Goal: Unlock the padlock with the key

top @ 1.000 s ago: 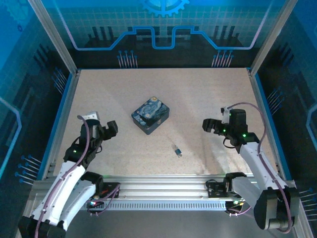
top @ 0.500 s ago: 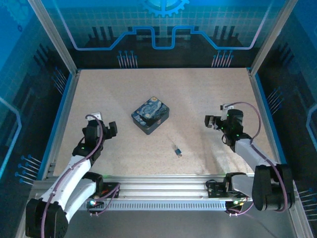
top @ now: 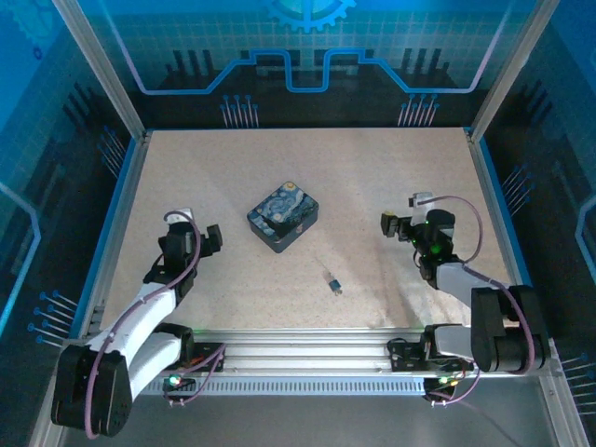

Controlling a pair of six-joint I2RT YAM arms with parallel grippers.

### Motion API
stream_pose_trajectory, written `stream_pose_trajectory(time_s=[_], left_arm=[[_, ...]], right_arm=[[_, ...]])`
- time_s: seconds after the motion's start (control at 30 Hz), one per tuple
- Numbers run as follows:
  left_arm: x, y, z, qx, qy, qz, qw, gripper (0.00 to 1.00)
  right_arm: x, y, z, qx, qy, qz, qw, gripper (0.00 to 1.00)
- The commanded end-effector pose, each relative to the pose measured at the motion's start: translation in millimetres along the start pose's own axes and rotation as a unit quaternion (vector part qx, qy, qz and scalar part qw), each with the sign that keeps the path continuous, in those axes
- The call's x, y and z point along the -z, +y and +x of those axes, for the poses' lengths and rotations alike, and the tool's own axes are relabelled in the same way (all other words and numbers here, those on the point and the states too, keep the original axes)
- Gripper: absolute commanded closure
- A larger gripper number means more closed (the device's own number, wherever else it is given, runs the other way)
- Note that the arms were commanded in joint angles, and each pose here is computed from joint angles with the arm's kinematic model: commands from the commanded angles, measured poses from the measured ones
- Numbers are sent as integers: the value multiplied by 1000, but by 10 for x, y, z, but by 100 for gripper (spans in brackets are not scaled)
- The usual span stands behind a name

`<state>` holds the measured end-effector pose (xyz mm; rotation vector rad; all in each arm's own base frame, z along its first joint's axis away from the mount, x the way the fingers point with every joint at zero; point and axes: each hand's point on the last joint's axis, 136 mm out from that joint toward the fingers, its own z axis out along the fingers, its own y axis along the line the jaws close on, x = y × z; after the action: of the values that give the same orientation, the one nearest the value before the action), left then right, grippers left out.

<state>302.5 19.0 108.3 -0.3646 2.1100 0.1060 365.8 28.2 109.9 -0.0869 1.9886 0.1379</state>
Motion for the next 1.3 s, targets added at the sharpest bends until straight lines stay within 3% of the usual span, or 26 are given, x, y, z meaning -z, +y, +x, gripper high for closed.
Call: stream_pose_trajectory(time_s=[0.0, 0.17, 0.47, 0.6, 1.27], left_arm=[[-46, -35, -28, -3, -9, 13, 1000, 1], [-115, -82, -8, -5, -6, 22, 1000, 1], [-205, -143, -35, -18, -17, 33, 999, 1], [-235, -215, -117, -28, -41, 49, 998, 1], [-398, -498, -449, -66, -150, 101, 981, 1]], right_arm=[[-8, 24, -165, 36, -45, -16, 998, 0], [-30, 20, -110, 43, -68, -14, 997, 0], [-216, -30, 5, 38, -45, -6, 998, 0], [-346, -40, 16, 46, -8, 18, 999, 0], [-350, -34, 16, 49, -8, 23, 998, 0]])
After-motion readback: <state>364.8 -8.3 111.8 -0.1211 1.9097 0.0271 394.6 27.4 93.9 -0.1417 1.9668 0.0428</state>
